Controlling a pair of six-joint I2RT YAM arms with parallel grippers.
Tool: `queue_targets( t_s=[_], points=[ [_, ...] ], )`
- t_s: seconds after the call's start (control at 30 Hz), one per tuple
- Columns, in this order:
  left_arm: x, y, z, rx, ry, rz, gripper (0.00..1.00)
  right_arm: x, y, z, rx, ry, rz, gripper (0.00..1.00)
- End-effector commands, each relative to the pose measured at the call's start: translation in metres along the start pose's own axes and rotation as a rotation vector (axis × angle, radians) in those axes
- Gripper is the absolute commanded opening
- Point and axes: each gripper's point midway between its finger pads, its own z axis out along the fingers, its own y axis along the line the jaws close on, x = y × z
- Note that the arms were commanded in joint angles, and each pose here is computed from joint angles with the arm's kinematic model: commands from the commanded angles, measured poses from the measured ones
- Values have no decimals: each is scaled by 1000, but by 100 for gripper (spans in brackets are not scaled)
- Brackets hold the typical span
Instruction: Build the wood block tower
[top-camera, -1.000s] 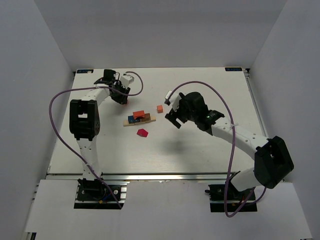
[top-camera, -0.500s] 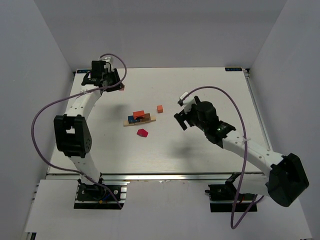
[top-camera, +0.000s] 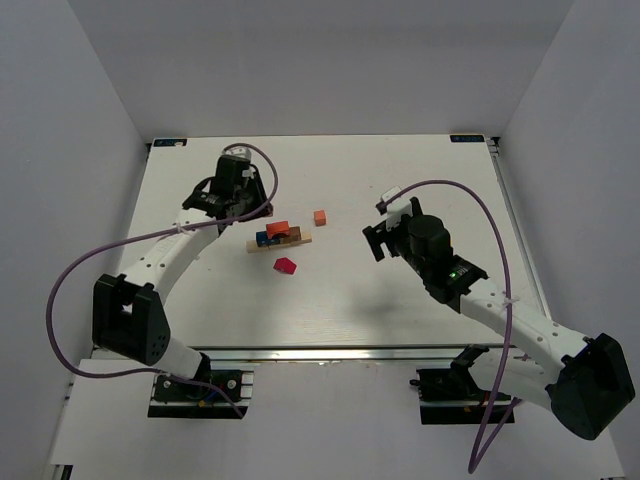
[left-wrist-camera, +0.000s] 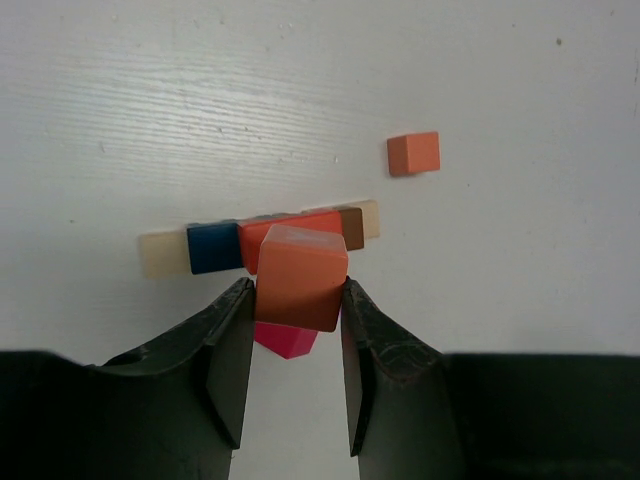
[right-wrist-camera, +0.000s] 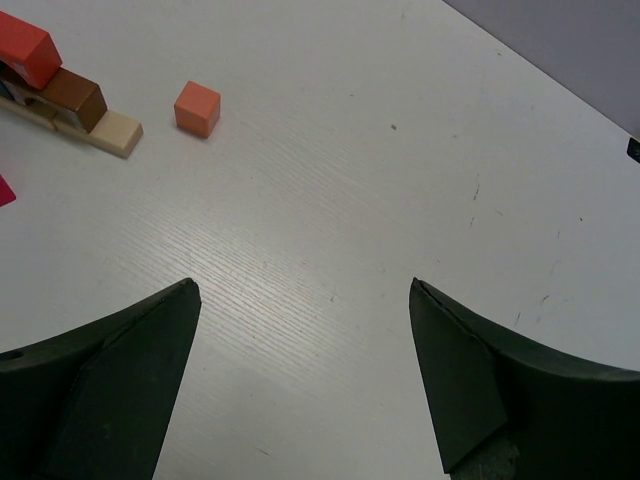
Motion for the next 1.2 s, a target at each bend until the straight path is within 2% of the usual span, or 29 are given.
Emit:
queue_targets(
  t_s=[0.0,0.3,0.53,0.87,1.17],
  points=[
    [-2,-8,-7,-32,-24,10,22,-10,-10,-1,48,-41,28,89],
    [14,3,0,-160,9,8,21,-6,-15,-6,73,-28,29,89],
    [17,-1,6,-158,8,-24,21,0,-19,-5,96,-2,30,89],
    [27,-8,24,-177,57,7,19,4,-20,-5,98,4,23,89],
    [25,-15,29,-171,51,17,19,4,-20,-6,93,3,22,89]
  ],
)
